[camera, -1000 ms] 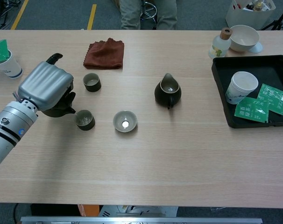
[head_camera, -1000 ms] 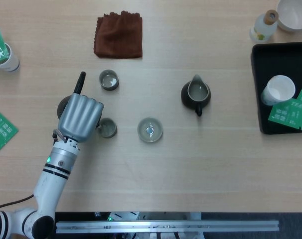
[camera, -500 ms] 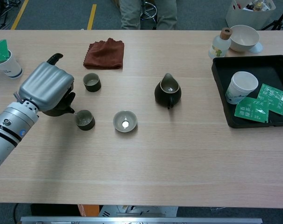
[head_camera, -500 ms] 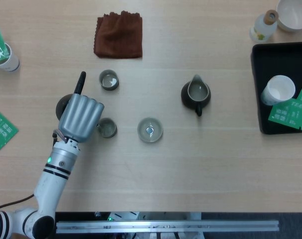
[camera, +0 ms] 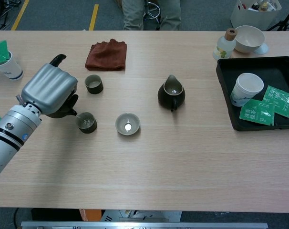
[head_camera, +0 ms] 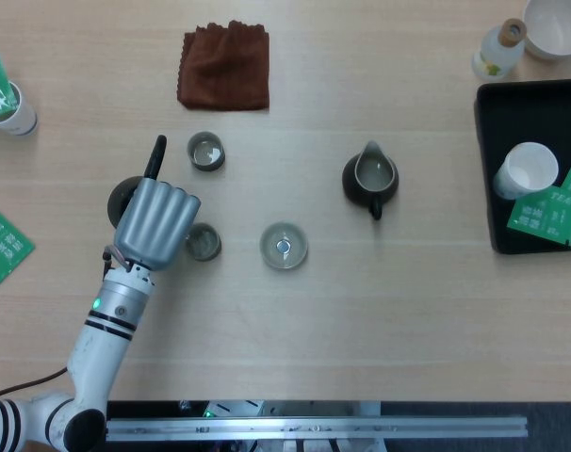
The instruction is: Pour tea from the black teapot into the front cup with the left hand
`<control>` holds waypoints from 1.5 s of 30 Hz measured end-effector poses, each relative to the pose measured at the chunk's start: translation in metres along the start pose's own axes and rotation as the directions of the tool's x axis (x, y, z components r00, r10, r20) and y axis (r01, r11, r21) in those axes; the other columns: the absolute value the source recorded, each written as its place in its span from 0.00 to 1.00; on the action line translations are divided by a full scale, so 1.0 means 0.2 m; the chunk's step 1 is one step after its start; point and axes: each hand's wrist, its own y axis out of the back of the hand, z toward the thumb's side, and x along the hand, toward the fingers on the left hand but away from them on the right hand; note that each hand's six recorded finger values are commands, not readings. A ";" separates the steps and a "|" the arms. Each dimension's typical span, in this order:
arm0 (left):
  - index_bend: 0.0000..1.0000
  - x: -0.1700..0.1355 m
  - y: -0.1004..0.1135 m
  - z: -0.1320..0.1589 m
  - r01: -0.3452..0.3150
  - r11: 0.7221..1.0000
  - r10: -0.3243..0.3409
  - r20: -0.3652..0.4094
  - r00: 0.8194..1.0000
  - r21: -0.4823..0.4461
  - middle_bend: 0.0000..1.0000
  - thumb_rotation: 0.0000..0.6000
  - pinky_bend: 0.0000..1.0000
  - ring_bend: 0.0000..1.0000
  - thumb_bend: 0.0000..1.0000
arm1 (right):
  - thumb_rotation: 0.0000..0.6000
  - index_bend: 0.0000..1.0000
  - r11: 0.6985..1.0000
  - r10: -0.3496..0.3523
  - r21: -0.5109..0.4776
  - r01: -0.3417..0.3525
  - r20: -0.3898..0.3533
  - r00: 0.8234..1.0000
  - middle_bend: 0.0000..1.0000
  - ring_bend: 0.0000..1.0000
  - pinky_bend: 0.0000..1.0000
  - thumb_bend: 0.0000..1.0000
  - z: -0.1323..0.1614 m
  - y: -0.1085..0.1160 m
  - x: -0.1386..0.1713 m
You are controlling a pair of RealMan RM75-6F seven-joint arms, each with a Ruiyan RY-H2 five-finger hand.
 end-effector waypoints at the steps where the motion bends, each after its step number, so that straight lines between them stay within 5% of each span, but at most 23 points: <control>1: 0.91 0.00 0.00 0.00 -0.001 1.000 0.001 0.000 1.000 0.000 1.00 0.84 0.09 0.85 0.49 | 1.00 0.21 1.000 0.000 0.000 0.000 0.000 1.000 0.17 0.00 0.00 0.00 0.00 0.00 0.00; 29: 0.90 0.03 -0.02 -0.10 0.056 0.981 -0.058 -0.005 0.998 -0.184 1.00 0.81 0.09 0.85 0.49 | 1.00 0.21 1.000 -0.002 0.008 0.002 -0.013 1.000 0.17 0.00 0.00 0.00 0.05 0.00 -0.02; 45: 0.87 0.09 -0.03 -0.32 0.036 0.916 -0.063 -0.055 0.996 -0.401 1.00 0.58 0.09 0.81 0.49 | 1.00 0.21 1.000 0.000 0.013 0.000 -0.024 1.000 0.17 0.00 0.00 0.00 0.10 -0.01 -0.04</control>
